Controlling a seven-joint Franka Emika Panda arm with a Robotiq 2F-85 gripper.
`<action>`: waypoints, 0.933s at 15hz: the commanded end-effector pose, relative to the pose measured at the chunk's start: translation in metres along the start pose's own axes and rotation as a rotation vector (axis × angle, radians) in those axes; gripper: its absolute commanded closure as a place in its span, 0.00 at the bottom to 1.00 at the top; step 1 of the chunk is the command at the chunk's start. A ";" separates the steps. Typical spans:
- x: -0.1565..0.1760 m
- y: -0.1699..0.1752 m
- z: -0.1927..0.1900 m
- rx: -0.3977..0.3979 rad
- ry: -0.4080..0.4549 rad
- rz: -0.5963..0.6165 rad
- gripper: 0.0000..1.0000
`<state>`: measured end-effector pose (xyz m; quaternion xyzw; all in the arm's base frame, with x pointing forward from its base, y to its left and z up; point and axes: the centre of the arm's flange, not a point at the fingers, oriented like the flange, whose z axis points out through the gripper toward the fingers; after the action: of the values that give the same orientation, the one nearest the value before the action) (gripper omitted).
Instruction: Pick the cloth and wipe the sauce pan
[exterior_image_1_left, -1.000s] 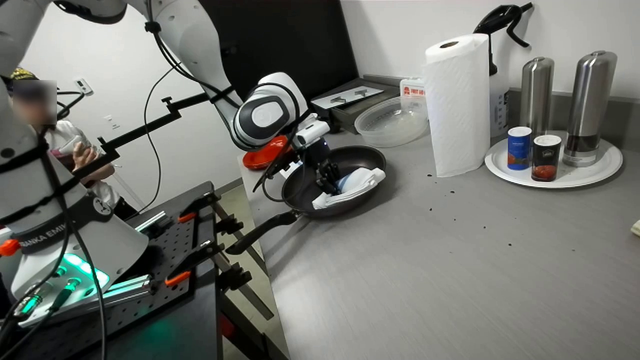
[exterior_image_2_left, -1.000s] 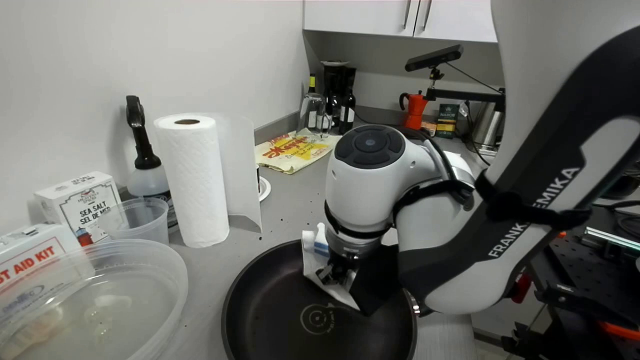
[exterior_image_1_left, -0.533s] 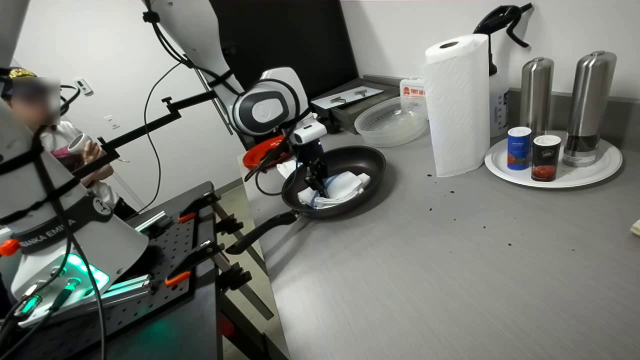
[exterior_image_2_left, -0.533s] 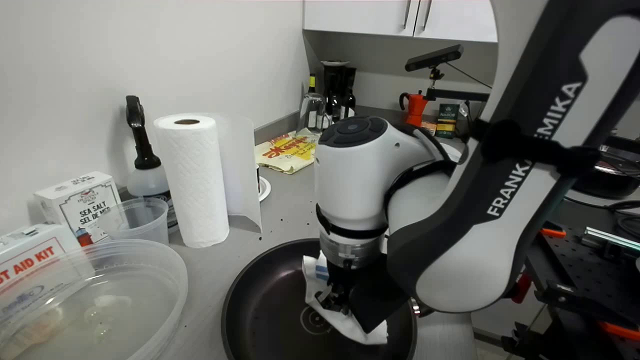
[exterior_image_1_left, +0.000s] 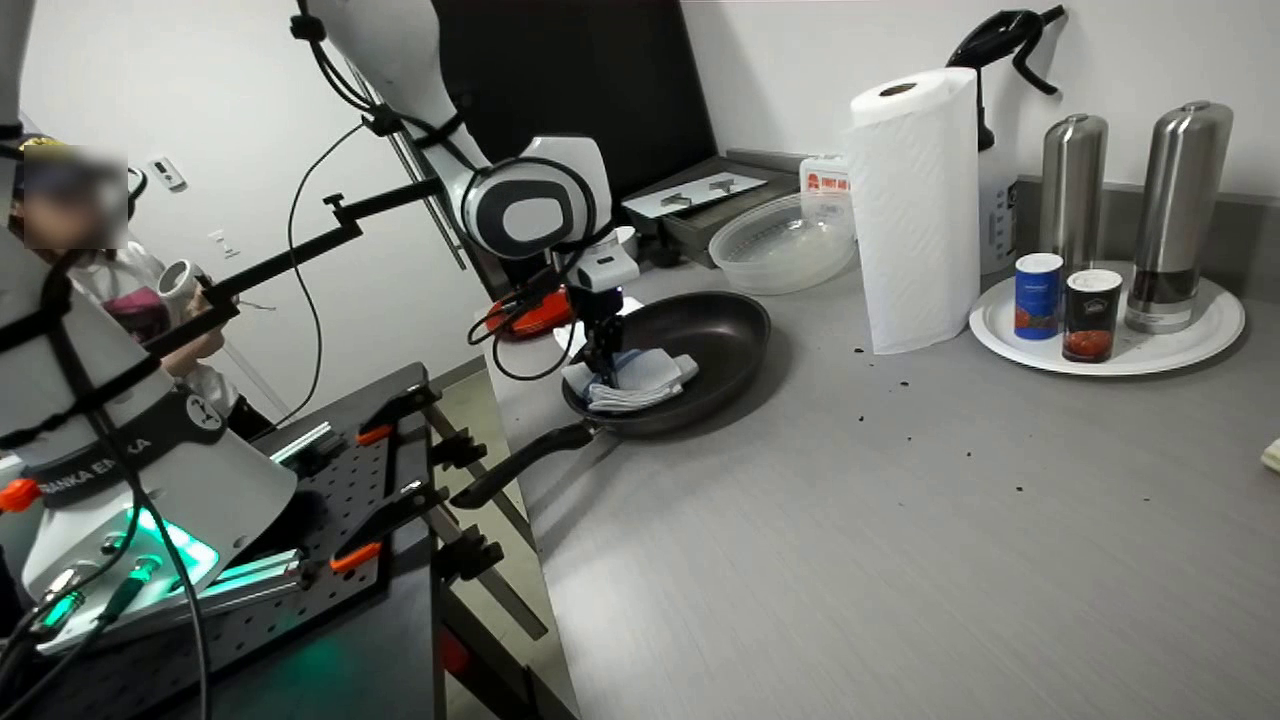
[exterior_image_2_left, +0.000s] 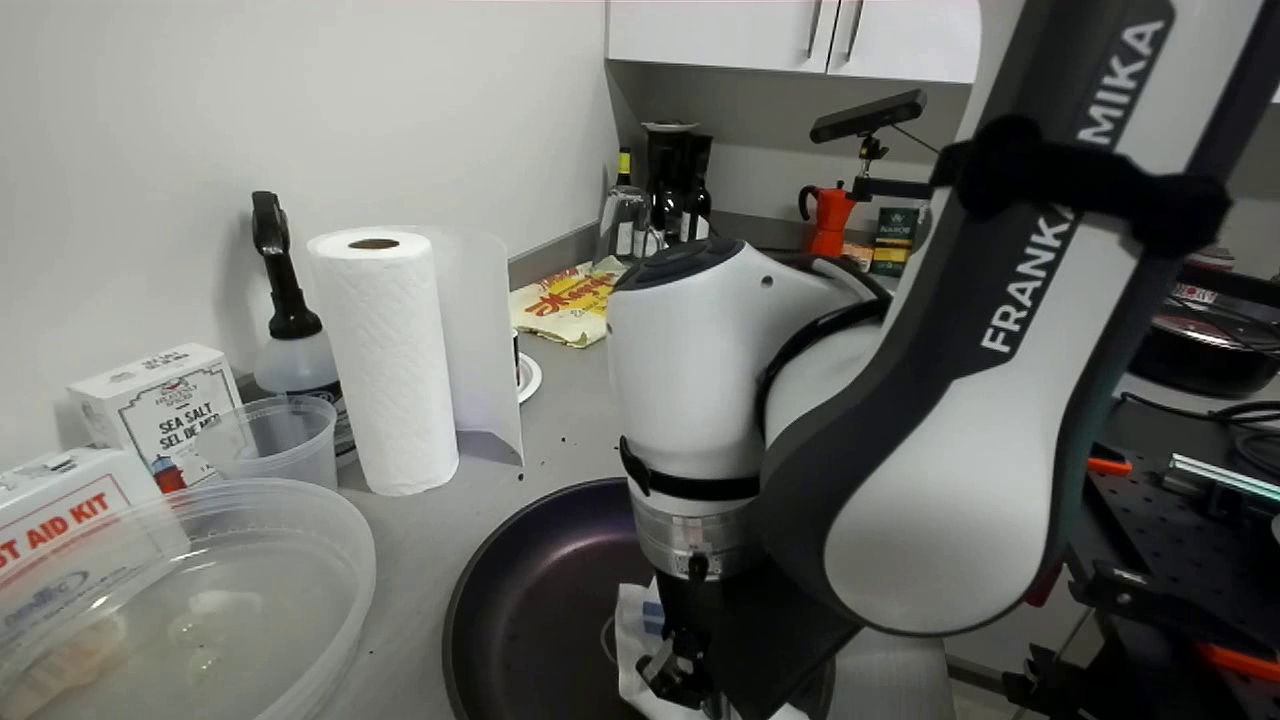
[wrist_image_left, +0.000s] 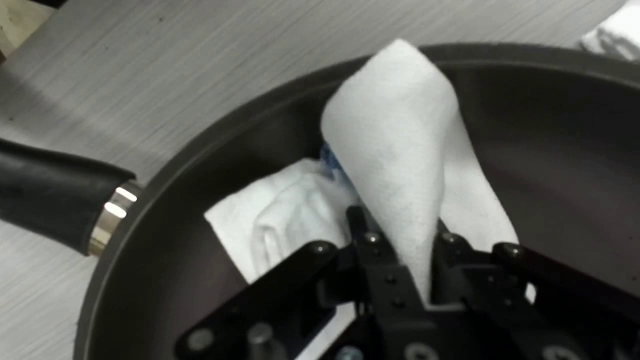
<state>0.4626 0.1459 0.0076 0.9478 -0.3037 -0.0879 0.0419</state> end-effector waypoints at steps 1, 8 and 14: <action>-0.011 -0.013 0.012 0.008 -0.106 -0.035 0.96; -0.005 -0.020 -0.001 0.031 -0.176 -0.075 0.96; 0.030 -0.018 -0.057 0.087 -0.311 -0.200 0.96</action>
<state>0.4869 0.1557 0.0255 0.9526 -0.2425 -0.1827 -0.0183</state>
